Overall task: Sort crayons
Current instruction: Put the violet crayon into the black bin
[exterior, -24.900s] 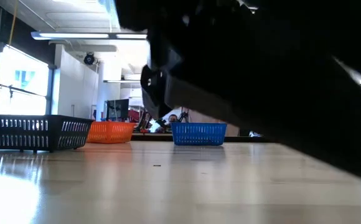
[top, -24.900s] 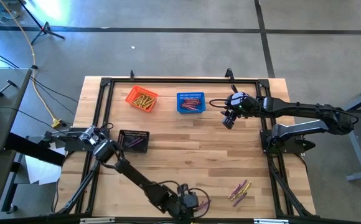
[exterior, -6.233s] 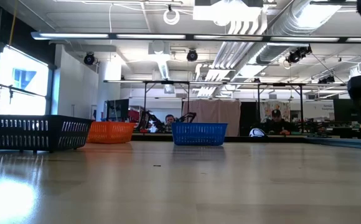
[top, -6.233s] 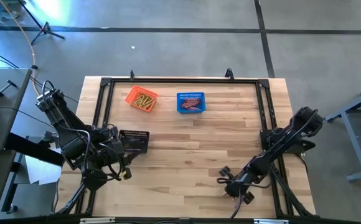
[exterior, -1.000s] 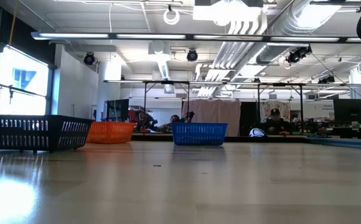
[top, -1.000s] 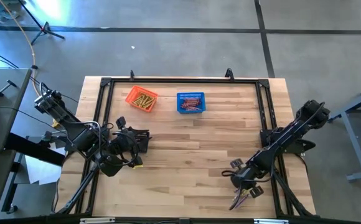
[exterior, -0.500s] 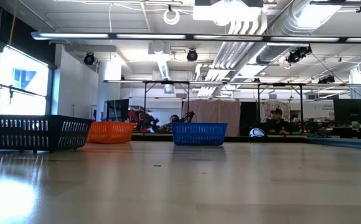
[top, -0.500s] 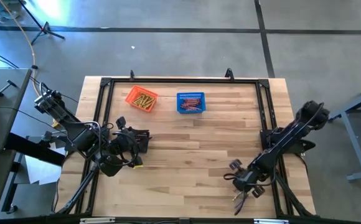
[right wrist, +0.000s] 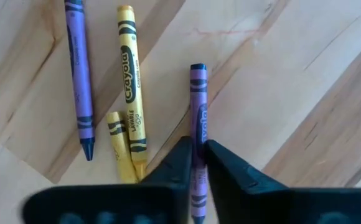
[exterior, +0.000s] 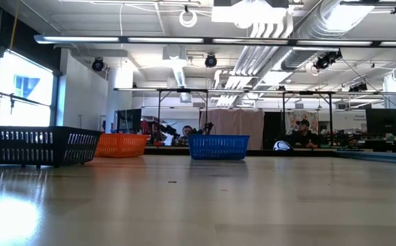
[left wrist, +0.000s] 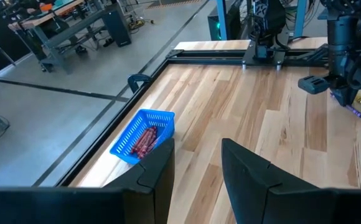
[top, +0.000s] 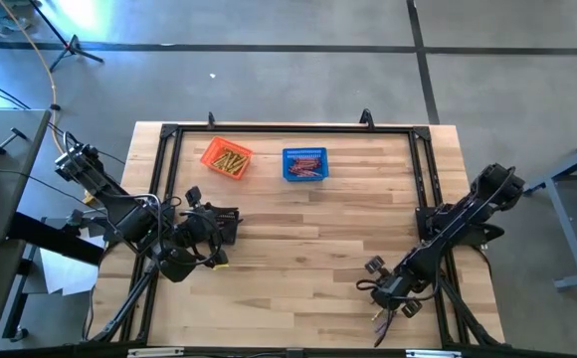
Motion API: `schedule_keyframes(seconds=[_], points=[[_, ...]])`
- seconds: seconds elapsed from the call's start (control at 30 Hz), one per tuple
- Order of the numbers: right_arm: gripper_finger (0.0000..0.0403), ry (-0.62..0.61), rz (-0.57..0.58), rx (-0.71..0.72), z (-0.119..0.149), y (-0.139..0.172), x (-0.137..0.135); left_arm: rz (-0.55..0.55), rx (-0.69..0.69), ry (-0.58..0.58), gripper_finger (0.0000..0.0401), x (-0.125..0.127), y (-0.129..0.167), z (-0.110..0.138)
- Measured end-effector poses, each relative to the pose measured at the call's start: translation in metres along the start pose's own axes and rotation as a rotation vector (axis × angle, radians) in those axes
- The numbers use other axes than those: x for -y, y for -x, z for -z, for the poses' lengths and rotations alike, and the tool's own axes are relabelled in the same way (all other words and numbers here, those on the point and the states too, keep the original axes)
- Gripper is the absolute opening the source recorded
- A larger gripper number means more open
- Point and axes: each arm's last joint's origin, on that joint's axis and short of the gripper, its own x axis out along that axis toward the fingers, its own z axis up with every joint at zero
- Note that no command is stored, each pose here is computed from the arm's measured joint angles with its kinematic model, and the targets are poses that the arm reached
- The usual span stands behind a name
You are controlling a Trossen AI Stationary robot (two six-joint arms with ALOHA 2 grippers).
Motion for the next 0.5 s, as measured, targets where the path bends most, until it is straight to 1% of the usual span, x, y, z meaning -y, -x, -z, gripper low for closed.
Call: schedule_keyframes(seconds=[0.07,0.2,0.27,0.33,0.4,0.5], points=[[0.0012,-0.001,-0.002,0.0,0.0,0.0,0.0,0.0,0.0,0.0,0.0117,0.0,0.0,0.0],[0.002,0.017,-0.002,0.013,-0.001,0.0,0.0,0.0,0.0,0.0,0.0117,0.0,0.0,0.0],[0.0014,0.048,0.004,0.044,-0.003,0.002,0.002,0.0,0.0,-0.001,0.0117,0.0,0.0,0.0],[0.0007,0.043,0.011,0.077,-0.005,0.006,0.007,0.0,0.0,0.0,0.0117,0.0,0.0,0.0],[0.0008,0.024,0.053,0.1,-0.006,0.011,0.016,0.001,0.0,-0.002,0.0117,0.0,0.0,0.0],[0.001,0.028,0.157,0.136,-0.007,0.021,0.032,0.014,-0.008,-0.004,0.0117,0.0,0.0,0.0]])
